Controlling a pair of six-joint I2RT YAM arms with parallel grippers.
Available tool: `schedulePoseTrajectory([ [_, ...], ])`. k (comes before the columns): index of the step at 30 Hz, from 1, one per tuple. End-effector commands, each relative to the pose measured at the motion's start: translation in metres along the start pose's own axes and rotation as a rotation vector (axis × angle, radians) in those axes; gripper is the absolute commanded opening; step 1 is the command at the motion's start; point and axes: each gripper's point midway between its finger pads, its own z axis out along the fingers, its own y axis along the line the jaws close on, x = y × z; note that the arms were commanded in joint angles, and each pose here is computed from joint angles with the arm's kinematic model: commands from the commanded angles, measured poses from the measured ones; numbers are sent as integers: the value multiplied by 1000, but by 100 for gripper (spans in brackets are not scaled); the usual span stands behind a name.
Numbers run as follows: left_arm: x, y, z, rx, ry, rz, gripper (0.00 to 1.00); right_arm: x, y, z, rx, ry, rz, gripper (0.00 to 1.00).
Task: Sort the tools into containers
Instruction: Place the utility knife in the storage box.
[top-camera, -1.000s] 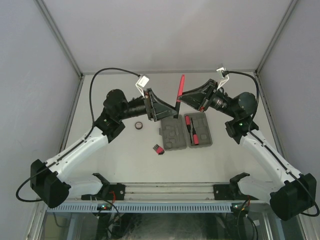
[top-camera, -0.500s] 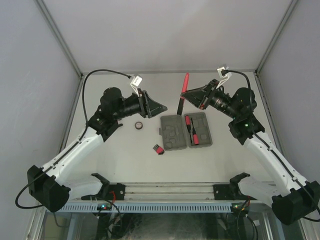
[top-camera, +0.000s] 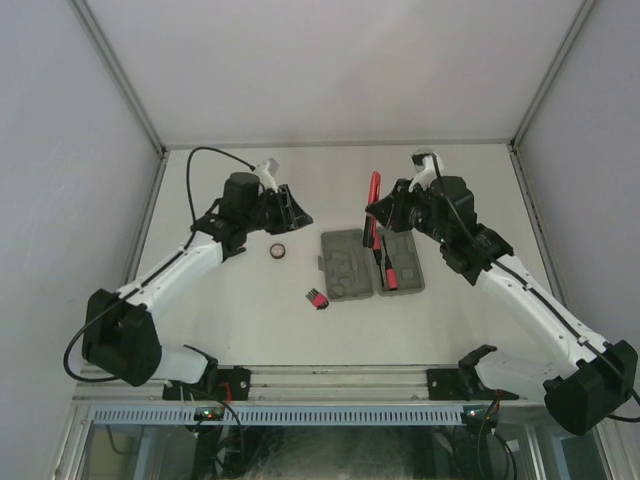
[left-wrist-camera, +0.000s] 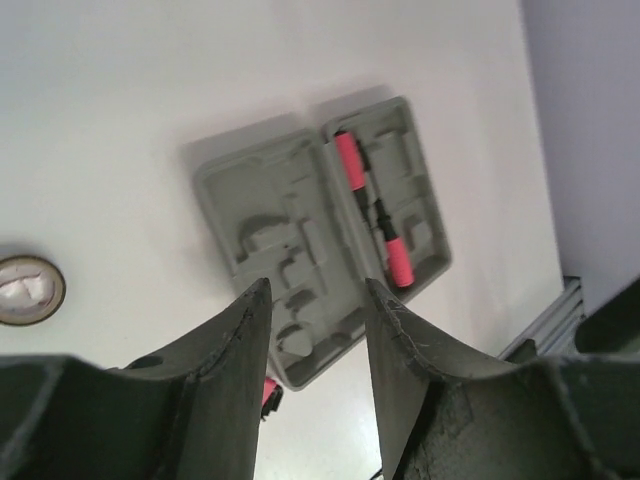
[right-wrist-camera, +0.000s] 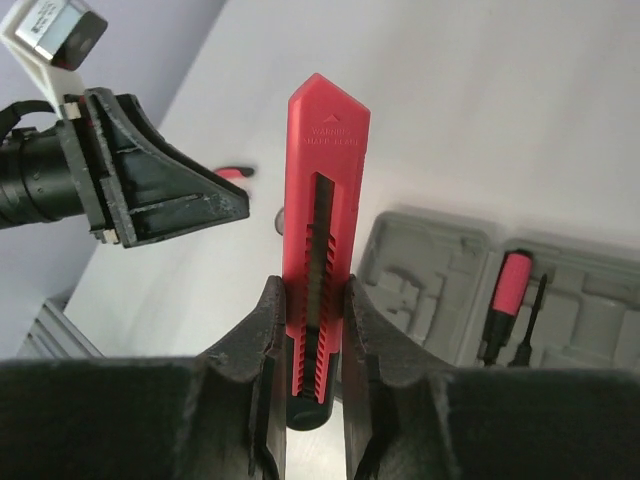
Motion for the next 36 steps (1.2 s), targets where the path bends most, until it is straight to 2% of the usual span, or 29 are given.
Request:
schedulePoseTrajectory([
  [1,16,29,20,-105,67,-8,46,-4,-1,3,38,7,-53,0],
  [10,49,54,51,-213,186,-5,47,19,-15,13,89,95,-57,0],
  [13,66,48,61,-205,227,7,47,23,-16,15,85,108,-59,0],
  [20,78,49,74,-204,259,1,46,22,-8,15,46,110,-47,0],
  [30,89,53,88,-186,293,-20,32,23,-6,14,32,116,-44,0],
  [36,93,51,91,-161,298,-32,28,25,-6,15,29,122,-45,0],
])
